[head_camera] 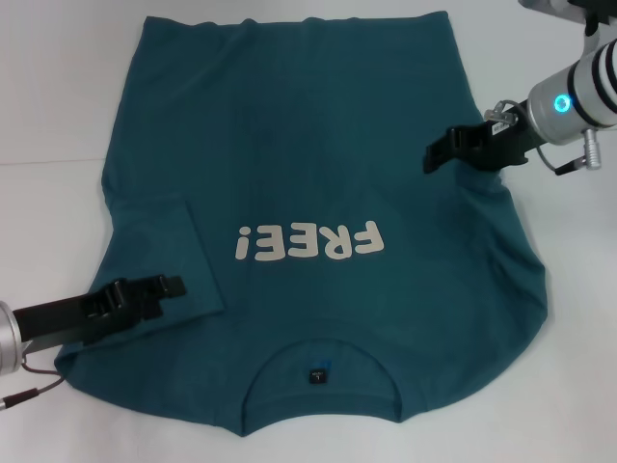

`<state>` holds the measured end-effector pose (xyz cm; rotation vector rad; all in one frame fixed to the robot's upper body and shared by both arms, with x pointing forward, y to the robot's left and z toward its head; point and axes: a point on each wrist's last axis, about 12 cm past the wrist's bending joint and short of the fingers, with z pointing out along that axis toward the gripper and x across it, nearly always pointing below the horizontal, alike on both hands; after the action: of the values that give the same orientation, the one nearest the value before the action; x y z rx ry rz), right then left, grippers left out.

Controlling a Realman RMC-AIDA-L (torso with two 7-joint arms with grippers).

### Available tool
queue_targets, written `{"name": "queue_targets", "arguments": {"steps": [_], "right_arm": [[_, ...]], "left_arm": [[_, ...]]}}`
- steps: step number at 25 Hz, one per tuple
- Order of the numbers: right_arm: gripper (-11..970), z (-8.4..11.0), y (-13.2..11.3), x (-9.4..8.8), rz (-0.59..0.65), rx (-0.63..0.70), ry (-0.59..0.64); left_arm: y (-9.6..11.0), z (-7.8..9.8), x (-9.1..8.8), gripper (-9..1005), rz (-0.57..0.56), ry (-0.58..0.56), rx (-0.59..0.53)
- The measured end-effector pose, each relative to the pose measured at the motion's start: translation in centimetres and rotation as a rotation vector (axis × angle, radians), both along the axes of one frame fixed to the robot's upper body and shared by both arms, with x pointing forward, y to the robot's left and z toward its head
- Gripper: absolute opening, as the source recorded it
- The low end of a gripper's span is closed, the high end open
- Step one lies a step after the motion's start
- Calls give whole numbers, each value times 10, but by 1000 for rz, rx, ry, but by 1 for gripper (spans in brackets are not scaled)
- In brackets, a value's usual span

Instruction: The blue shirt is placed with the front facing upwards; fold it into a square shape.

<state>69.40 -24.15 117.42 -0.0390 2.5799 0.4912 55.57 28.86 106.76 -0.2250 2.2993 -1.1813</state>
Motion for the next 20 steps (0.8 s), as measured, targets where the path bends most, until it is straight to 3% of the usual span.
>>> {"name": "queue_targets", "arguments": {"steps": [8,20], "right_arm": [[584,21,-2,-2,74,-57,-20],[585,22,6,-2,52,-70,-2]], "left_arm": [[1,-1,-1,600,5,3,-1],[5,-2,-3,601,14,7,1]]}}
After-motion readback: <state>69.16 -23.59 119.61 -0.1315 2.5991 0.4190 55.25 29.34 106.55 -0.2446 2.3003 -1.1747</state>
